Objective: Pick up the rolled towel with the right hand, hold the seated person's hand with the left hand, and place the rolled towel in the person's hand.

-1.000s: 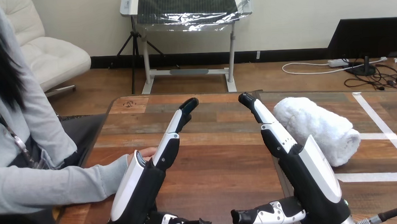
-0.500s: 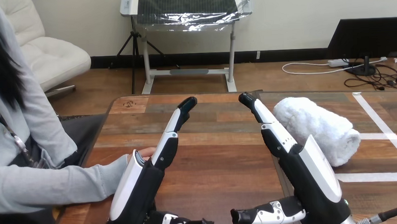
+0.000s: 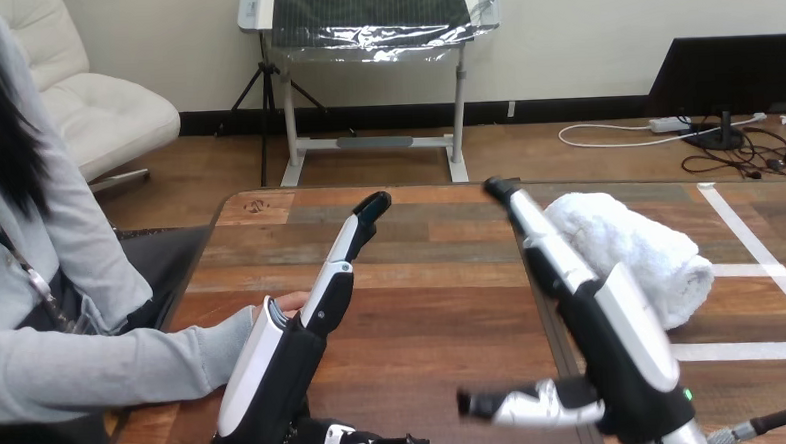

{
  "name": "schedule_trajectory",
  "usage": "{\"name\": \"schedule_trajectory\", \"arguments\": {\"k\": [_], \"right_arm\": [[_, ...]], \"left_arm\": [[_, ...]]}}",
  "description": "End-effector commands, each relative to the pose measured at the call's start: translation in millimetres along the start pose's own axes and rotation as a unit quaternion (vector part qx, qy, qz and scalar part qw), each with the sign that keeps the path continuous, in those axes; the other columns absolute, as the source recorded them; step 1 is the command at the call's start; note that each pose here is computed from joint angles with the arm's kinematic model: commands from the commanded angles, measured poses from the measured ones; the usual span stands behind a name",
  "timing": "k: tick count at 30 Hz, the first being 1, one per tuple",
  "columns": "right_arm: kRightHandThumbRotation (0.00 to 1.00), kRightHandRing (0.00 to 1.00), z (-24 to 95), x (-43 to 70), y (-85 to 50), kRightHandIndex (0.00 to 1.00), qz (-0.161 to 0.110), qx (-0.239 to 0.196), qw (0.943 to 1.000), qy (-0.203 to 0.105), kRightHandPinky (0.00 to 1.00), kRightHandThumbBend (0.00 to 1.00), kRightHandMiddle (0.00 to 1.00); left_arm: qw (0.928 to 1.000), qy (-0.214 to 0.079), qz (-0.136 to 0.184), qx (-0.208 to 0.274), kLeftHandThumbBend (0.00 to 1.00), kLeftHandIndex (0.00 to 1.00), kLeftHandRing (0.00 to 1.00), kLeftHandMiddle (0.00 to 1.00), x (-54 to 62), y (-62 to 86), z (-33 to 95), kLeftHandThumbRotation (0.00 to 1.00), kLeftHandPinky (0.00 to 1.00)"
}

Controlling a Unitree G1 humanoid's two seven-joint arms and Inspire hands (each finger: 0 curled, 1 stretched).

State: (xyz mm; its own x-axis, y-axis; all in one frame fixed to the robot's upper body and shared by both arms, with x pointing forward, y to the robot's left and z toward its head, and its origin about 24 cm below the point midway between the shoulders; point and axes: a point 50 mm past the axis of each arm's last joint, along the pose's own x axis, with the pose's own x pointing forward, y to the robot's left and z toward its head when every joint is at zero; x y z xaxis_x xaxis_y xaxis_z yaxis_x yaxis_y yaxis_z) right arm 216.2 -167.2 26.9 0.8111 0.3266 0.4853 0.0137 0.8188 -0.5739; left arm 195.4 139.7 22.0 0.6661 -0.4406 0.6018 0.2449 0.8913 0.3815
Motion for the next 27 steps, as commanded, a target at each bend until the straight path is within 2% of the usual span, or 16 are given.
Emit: {"name": "schedule_trajectory", "arguments": {"k": [1,6,14,20,27], "right_arm": [[0.71,1.0,3.9,27.8,-26.7,0.99,-0.073,-0.023,0.9967,-0.024,0.99,1.0,1.0],[0.69,1.0,2.0,38.9,-41.7,0.99,-0.089,-0.056,0.9944,-0.016,1.0,1.0,0.99],[0.65,1.0,0.4,54.2,-61.1,0.99,-0.104,-0.067,0.9923,-0.006,0.99,1.0,0.99],[0.65,1.0,-1.7,65.1,-74.8,0.98,-0.107,-0.087,0.9904,0.003,0.96,1.0,0.98],[0.64,1.0,-4.2,76.9,-86.2,0.98,-0.109,-0.089,0.9899,0.013,0.94,1.0,0.99]], "left_arm": [[0.9995,-0.03,0.007,0.007,1.0,1.0,1.0,1.0,17.2,5.1,-0.6,0.81,0.95],[0.9995,-0.029,0.007,0.009,1.0,1.0,1.0,1.0,17.3,4.5,-0.9,0.82,0.94],[0.9995,-0.029,0.011,0.011,1.0,1.0,1.0,1.0,18.0,3.4,-0.9,0.83,0.9],[0.9994,-0.03,0.013,0.01,1.0,1.0,1.0,1.0,18.1,2.6,-0.7,0.83,0.88],[0.9994,-0.029,0.014,0.01,1.0,1.0,0.99,1.0,17.7,1.7,-0.8,0.82,0.87]]}}
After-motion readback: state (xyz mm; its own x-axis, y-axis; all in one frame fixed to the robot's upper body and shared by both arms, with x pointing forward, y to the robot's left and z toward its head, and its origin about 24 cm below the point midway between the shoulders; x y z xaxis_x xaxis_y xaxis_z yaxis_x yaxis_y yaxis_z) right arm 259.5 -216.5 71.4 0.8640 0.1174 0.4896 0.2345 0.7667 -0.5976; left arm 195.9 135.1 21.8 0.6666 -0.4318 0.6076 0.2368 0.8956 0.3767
